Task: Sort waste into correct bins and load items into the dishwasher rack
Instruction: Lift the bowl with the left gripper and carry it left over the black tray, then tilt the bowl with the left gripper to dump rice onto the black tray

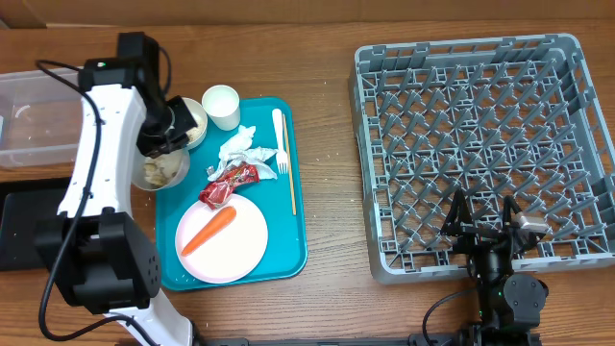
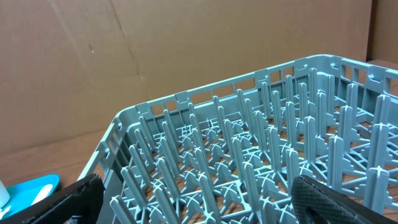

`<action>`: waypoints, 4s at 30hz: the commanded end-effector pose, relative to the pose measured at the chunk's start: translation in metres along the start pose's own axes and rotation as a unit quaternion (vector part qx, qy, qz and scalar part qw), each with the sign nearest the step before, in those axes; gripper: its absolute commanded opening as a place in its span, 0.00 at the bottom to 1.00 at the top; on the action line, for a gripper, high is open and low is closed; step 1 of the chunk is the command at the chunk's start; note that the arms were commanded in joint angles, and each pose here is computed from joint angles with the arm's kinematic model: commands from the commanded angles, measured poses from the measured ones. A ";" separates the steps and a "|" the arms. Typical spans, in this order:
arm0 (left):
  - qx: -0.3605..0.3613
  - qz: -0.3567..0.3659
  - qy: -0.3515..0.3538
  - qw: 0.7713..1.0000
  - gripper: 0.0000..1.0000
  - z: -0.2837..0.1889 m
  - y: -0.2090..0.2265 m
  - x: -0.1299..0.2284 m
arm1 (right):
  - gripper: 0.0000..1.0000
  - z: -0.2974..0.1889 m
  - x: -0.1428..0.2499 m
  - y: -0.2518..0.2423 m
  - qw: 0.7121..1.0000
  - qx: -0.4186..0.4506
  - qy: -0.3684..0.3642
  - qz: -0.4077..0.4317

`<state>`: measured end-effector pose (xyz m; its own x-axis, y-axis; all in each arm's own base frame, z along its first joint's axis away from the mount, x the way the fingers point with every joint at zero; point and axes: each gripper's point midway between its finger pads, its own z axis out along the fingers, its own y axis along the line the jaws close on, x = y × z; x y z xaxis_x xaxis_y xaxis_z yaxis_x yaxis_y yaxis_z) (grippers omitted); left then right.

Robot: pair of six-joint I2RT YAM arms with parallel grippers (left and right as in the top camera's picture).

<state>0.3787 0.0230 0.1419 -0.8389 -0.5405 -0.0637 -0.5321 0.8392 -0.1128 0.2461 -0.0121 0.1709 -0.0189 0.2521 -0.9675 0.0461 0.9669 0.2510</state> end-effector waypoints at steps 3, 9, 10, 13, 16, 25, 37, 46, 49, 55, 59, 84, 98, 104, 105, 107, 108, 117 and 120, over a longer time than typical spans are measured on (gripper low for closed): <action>-0.003 -0.026 0.001 1.000 0.04 -0.010 0.028 -0.012 | 1.00 0.000 0.001 -0.001 1.000 0.002 -0.003 -0.001; 0.031 -0.085 0.013 0.996 0.04 -0.018 0.066 -0.022 | 1.00 0.000 0.001 -0.001 1.000 0.002 -0.003 -0.001; 0.044 -0.088 0.014 0.995 0.04 -0.019 0.069 -0.024 | 1.00 0.000 0.001 -0.001 1.000 0.002 -0.003 -0.001; 0.095 -0.091 0.010 0.991 0.04 -0.025 0.077 -0.033 | 1.00 0.000 0.001 -0.001 1.000 0.002 -0.003 -0.001; 0.156 -0.086 -0.004 0.984 0.04 -0.032 0.079 -0.044 | 1.00 0.000 0.001 -0.001 1.000 0.002 -0.003 -0.001; 0.241 -0.160 -0.041 0.956 0.04 -0.053 0.130 -0.067 | 1.00 0.000 0.001 -0.001 1.000 0.002 -0.003 -0.001; 0.360 -0.239 -0.112 0.895 0.04 -0.080 0.202 -0.083 | 1.00 0.000 0.001 -0.001 1.000 0.002 -0.003 -0.001; 0.392 -0.256 -0.127 0.875 0.04 -0.062 0.228 -0.073 | 1.00 0.000 0.001 -0.001 1.000 0.002 -0.003 -0.001; 0.411 -0.258 -0.136 0.864 0.04 -0.056 0.232 -0.072 | 1.00 0.000 0.001 -0.001 1.000 0.002 -0.003 -0.001; 0.452 -0.264 -0.147 0.840 0.04 -0.046 0.236 -0.068 | 1.00 0.000 0.001 -0.001 1.000 0.002 -0.003 -0.001; 0.472 -0.274 -0.149 0.824 0.04 -0.044 0.240 -0.063 | 1.00 0.000 0.001 -0.001 1.000 0.002 -0.003 -0.001; 0.532 -0.250 -0.195 0.785 0.04 -0.053 0.256 -0.064 | 1.00 0.000 0.001 -0.001 1.000 0.002 -0.003 -0.001; 0.616 -0.254 -0.181 0.723 0.04 -0.041 0.255 -0.067 | 1.00 0.000 0.001 -0.001 1.000 0.002 -0.003 -0.001; 0.621 -0.284 -0.154 0.714 0.04 -0.040 0.253 -0.065 | 1.00 0.000 0.001 -0.001 1.000 0.002 -0.003 -0.001; 0.622 -0.289 -0.149 0.713 0.04 -0.040 0.253 -0.064 | 1.00 0.000 0.001 -0.001 1.000 0.002 -0.003 -0.001; 0.609 -0.302 -0.137 0.720 0.04 -0.033 0.254 -0.063 | 1.00 0.000 0.001 -0.001 1.000 0.002 -0.003 -0.001; 0.602 -0.320 -0.120 0.721 0.04 -0.029 0.254 -0.061 | 1.00 0.000 0.001 -0.001 1.000 0.002 -0.003 -0.001; 0.571 -0.347 -0.093 0.738 0.04 -0.015 0.255 -0.055 | 1.00 0.000 0.001 -0.001 1.000 0.002 -0.003 -0.001; 0.574 -0.335 -0.101 0.740 0.04 -0.017 0.254 -0.054 | 1.00 0.000 0.001 -0.001 1.000 0.002 -0.003 -0.001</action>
<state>0.2875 0.2675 0.1358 -0.3251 -0.9065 0.2696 -0.2827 -0.1788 -0.9424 0.2461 -0.0121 0.1711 -0.0181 0.2520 -0.9676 0.0459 0.9669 0.2510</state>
